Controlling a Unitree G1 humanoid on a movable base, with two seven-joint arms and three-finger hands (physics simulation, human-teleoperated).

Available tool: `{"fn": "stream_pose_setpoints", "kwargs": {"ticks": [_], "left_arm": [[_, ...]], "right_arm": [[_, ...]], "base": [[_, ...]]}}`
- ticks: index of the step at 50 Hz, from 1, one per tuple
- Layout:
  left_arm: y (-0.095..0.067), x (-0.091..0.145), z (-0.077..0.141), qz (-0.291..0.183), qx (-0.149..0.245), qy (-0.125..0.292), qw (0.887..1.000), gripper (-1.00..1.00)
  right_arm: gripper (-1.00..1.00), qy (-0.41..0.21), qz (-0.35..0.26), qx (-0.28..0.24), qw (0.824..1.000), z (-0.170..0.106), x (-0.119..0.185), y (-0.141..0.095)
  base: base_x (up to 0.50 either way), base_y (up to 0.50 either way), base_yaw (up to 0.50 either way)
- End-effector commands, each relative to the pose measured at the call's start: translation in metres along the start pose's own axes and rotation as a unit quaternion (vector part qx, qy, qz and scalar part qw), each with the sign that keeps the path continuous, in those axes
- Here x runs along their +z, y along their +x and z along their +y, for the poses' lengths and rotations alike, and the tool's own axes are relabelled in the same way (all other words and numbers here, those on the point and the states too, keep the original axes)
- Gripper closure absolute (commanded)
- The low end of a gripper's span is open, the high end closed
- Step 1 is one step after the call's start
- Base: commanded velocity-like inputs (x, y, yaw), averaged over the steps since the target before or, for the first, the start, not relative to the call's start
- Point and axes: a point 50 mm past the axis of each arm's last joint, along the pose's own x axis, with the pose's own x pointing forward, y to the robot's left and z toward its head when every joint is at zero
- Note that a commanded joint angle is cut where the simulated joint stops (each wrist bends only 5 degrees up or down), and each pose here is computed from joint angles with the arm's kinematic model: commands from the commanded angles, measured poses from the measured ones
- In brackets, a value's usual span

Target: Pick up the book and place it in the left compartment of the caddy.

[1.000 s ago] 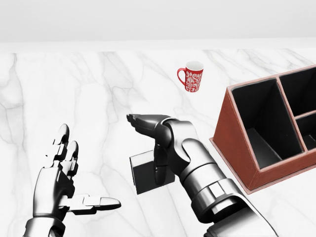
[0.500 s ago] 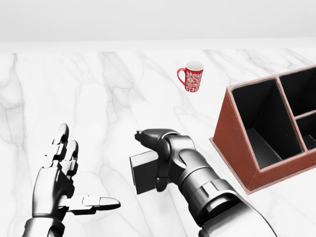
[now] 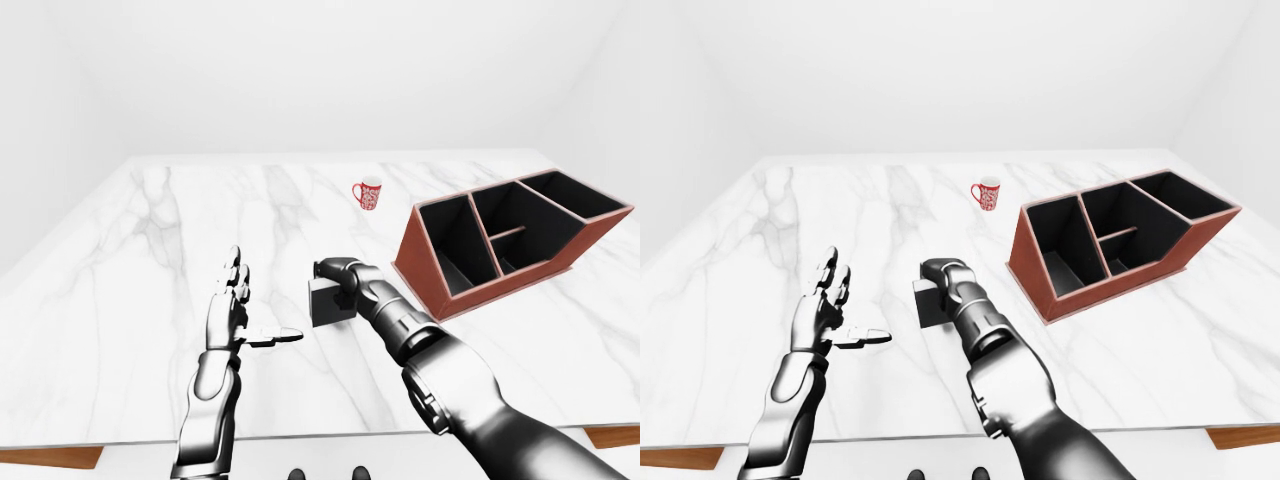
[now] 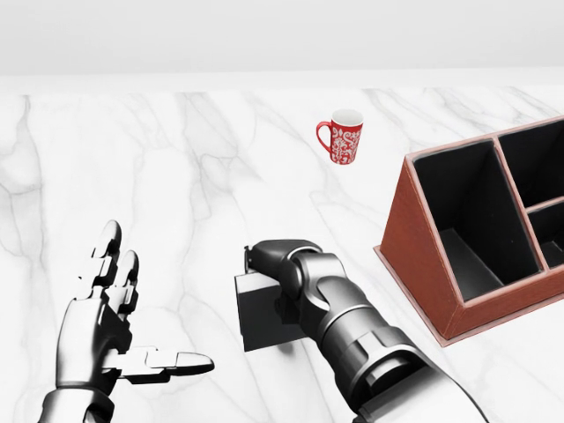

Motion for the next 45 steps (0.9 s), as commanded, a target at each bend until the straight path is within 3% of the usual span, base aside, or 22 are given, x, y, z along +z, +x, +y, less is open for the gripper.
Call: {"fn": "stream_pose_setpoints", "kwargs": {"ticks": [1, 10, 11, 17, 18, 25, 26, 29, 40, 45], "left_arm": [[0.000, 0.000, 0.000, 0.000, 0.001, 0.000, 1.000, -1.00], [0.000, 0.000, 0.001, 0.001, 0.002, 0.000, 1.000, -1.00], [0.000, -0.001, 0.001, 0.001, 0.003, 0.000, 1.000, -1.00], [0.001, -0.001, 0.001, 0.002, 0.005, 0.000, 1.000, -1.00], [0.002, -0.001, 0.001, 0.003, 0.006, 0.001, 1.000, -1.00], [0.001, -0.001, 0.001, 0.004, 0.007, 0.002, 1.000, -1.00], [0.002, -0.002, 0.001, 0.004, 0.007, 0.003, 1.000, -1.00], [0.002, -0.003, 0.001, 0.004, 0.007, 0.004, 1.000, -1.00], [0.002, -0.004, 0.001, 0.007, 0.009, 0.008, 1.000, -1.00], [0.003, -0.004, 0.001, 0.008, 0.010, 0.009, 1.000, -1.00]], "right_arm": [[1.00, 0.015, -0.003, -0.030, 0.999, -0.007, -0.001, -0.001], [1.00, 0.029, -0.016, -0.095, 0.995, -0.034, -0.003, -0.009], [1.00, 0.034, -0.021, -0.124, 0.991, -0.040, -0.001, -0.011], [1.00, 0.009, -0.041, -0.137, 0.990, -0.063, 0.001, -0.027], [1.00, 0.008, -0.056, -0.159, 0.986, -0.084, 0.003, -0.042], [1.00, -0.010, -0.068, -0.219, 0.973, -0.114, 0.001, -0.074], [1.00, -0.007, -0.076, -0.256, 0.964, -0.126, 0.001, -0.087], [1.00, 0.002, -0.098, -0.297, 0.950, -0.149, 0.002, -0.114], [1.00, -0.012, -0.119, -0.369, 0.922, -0.175, -0.012, -0.171], [1.00, -0.026, -0.108, -0.381, 0.918, -0.182, -0.024, -0.190]], "base": [[0.00, 0.00, 0.00], [0.00, 0.00, 0.00], [0.00, 0.00, 0.00], [0.00, 0.00, 0.00], [0.00, 0.00, 0.00], [0.00, 0.00, 0.00], [0.00, 0.00, 0.00], [0.00, 0.00, 0.00], [0.00, 0.00, 0.00], [0.00, 0.00, 0.00]]}}
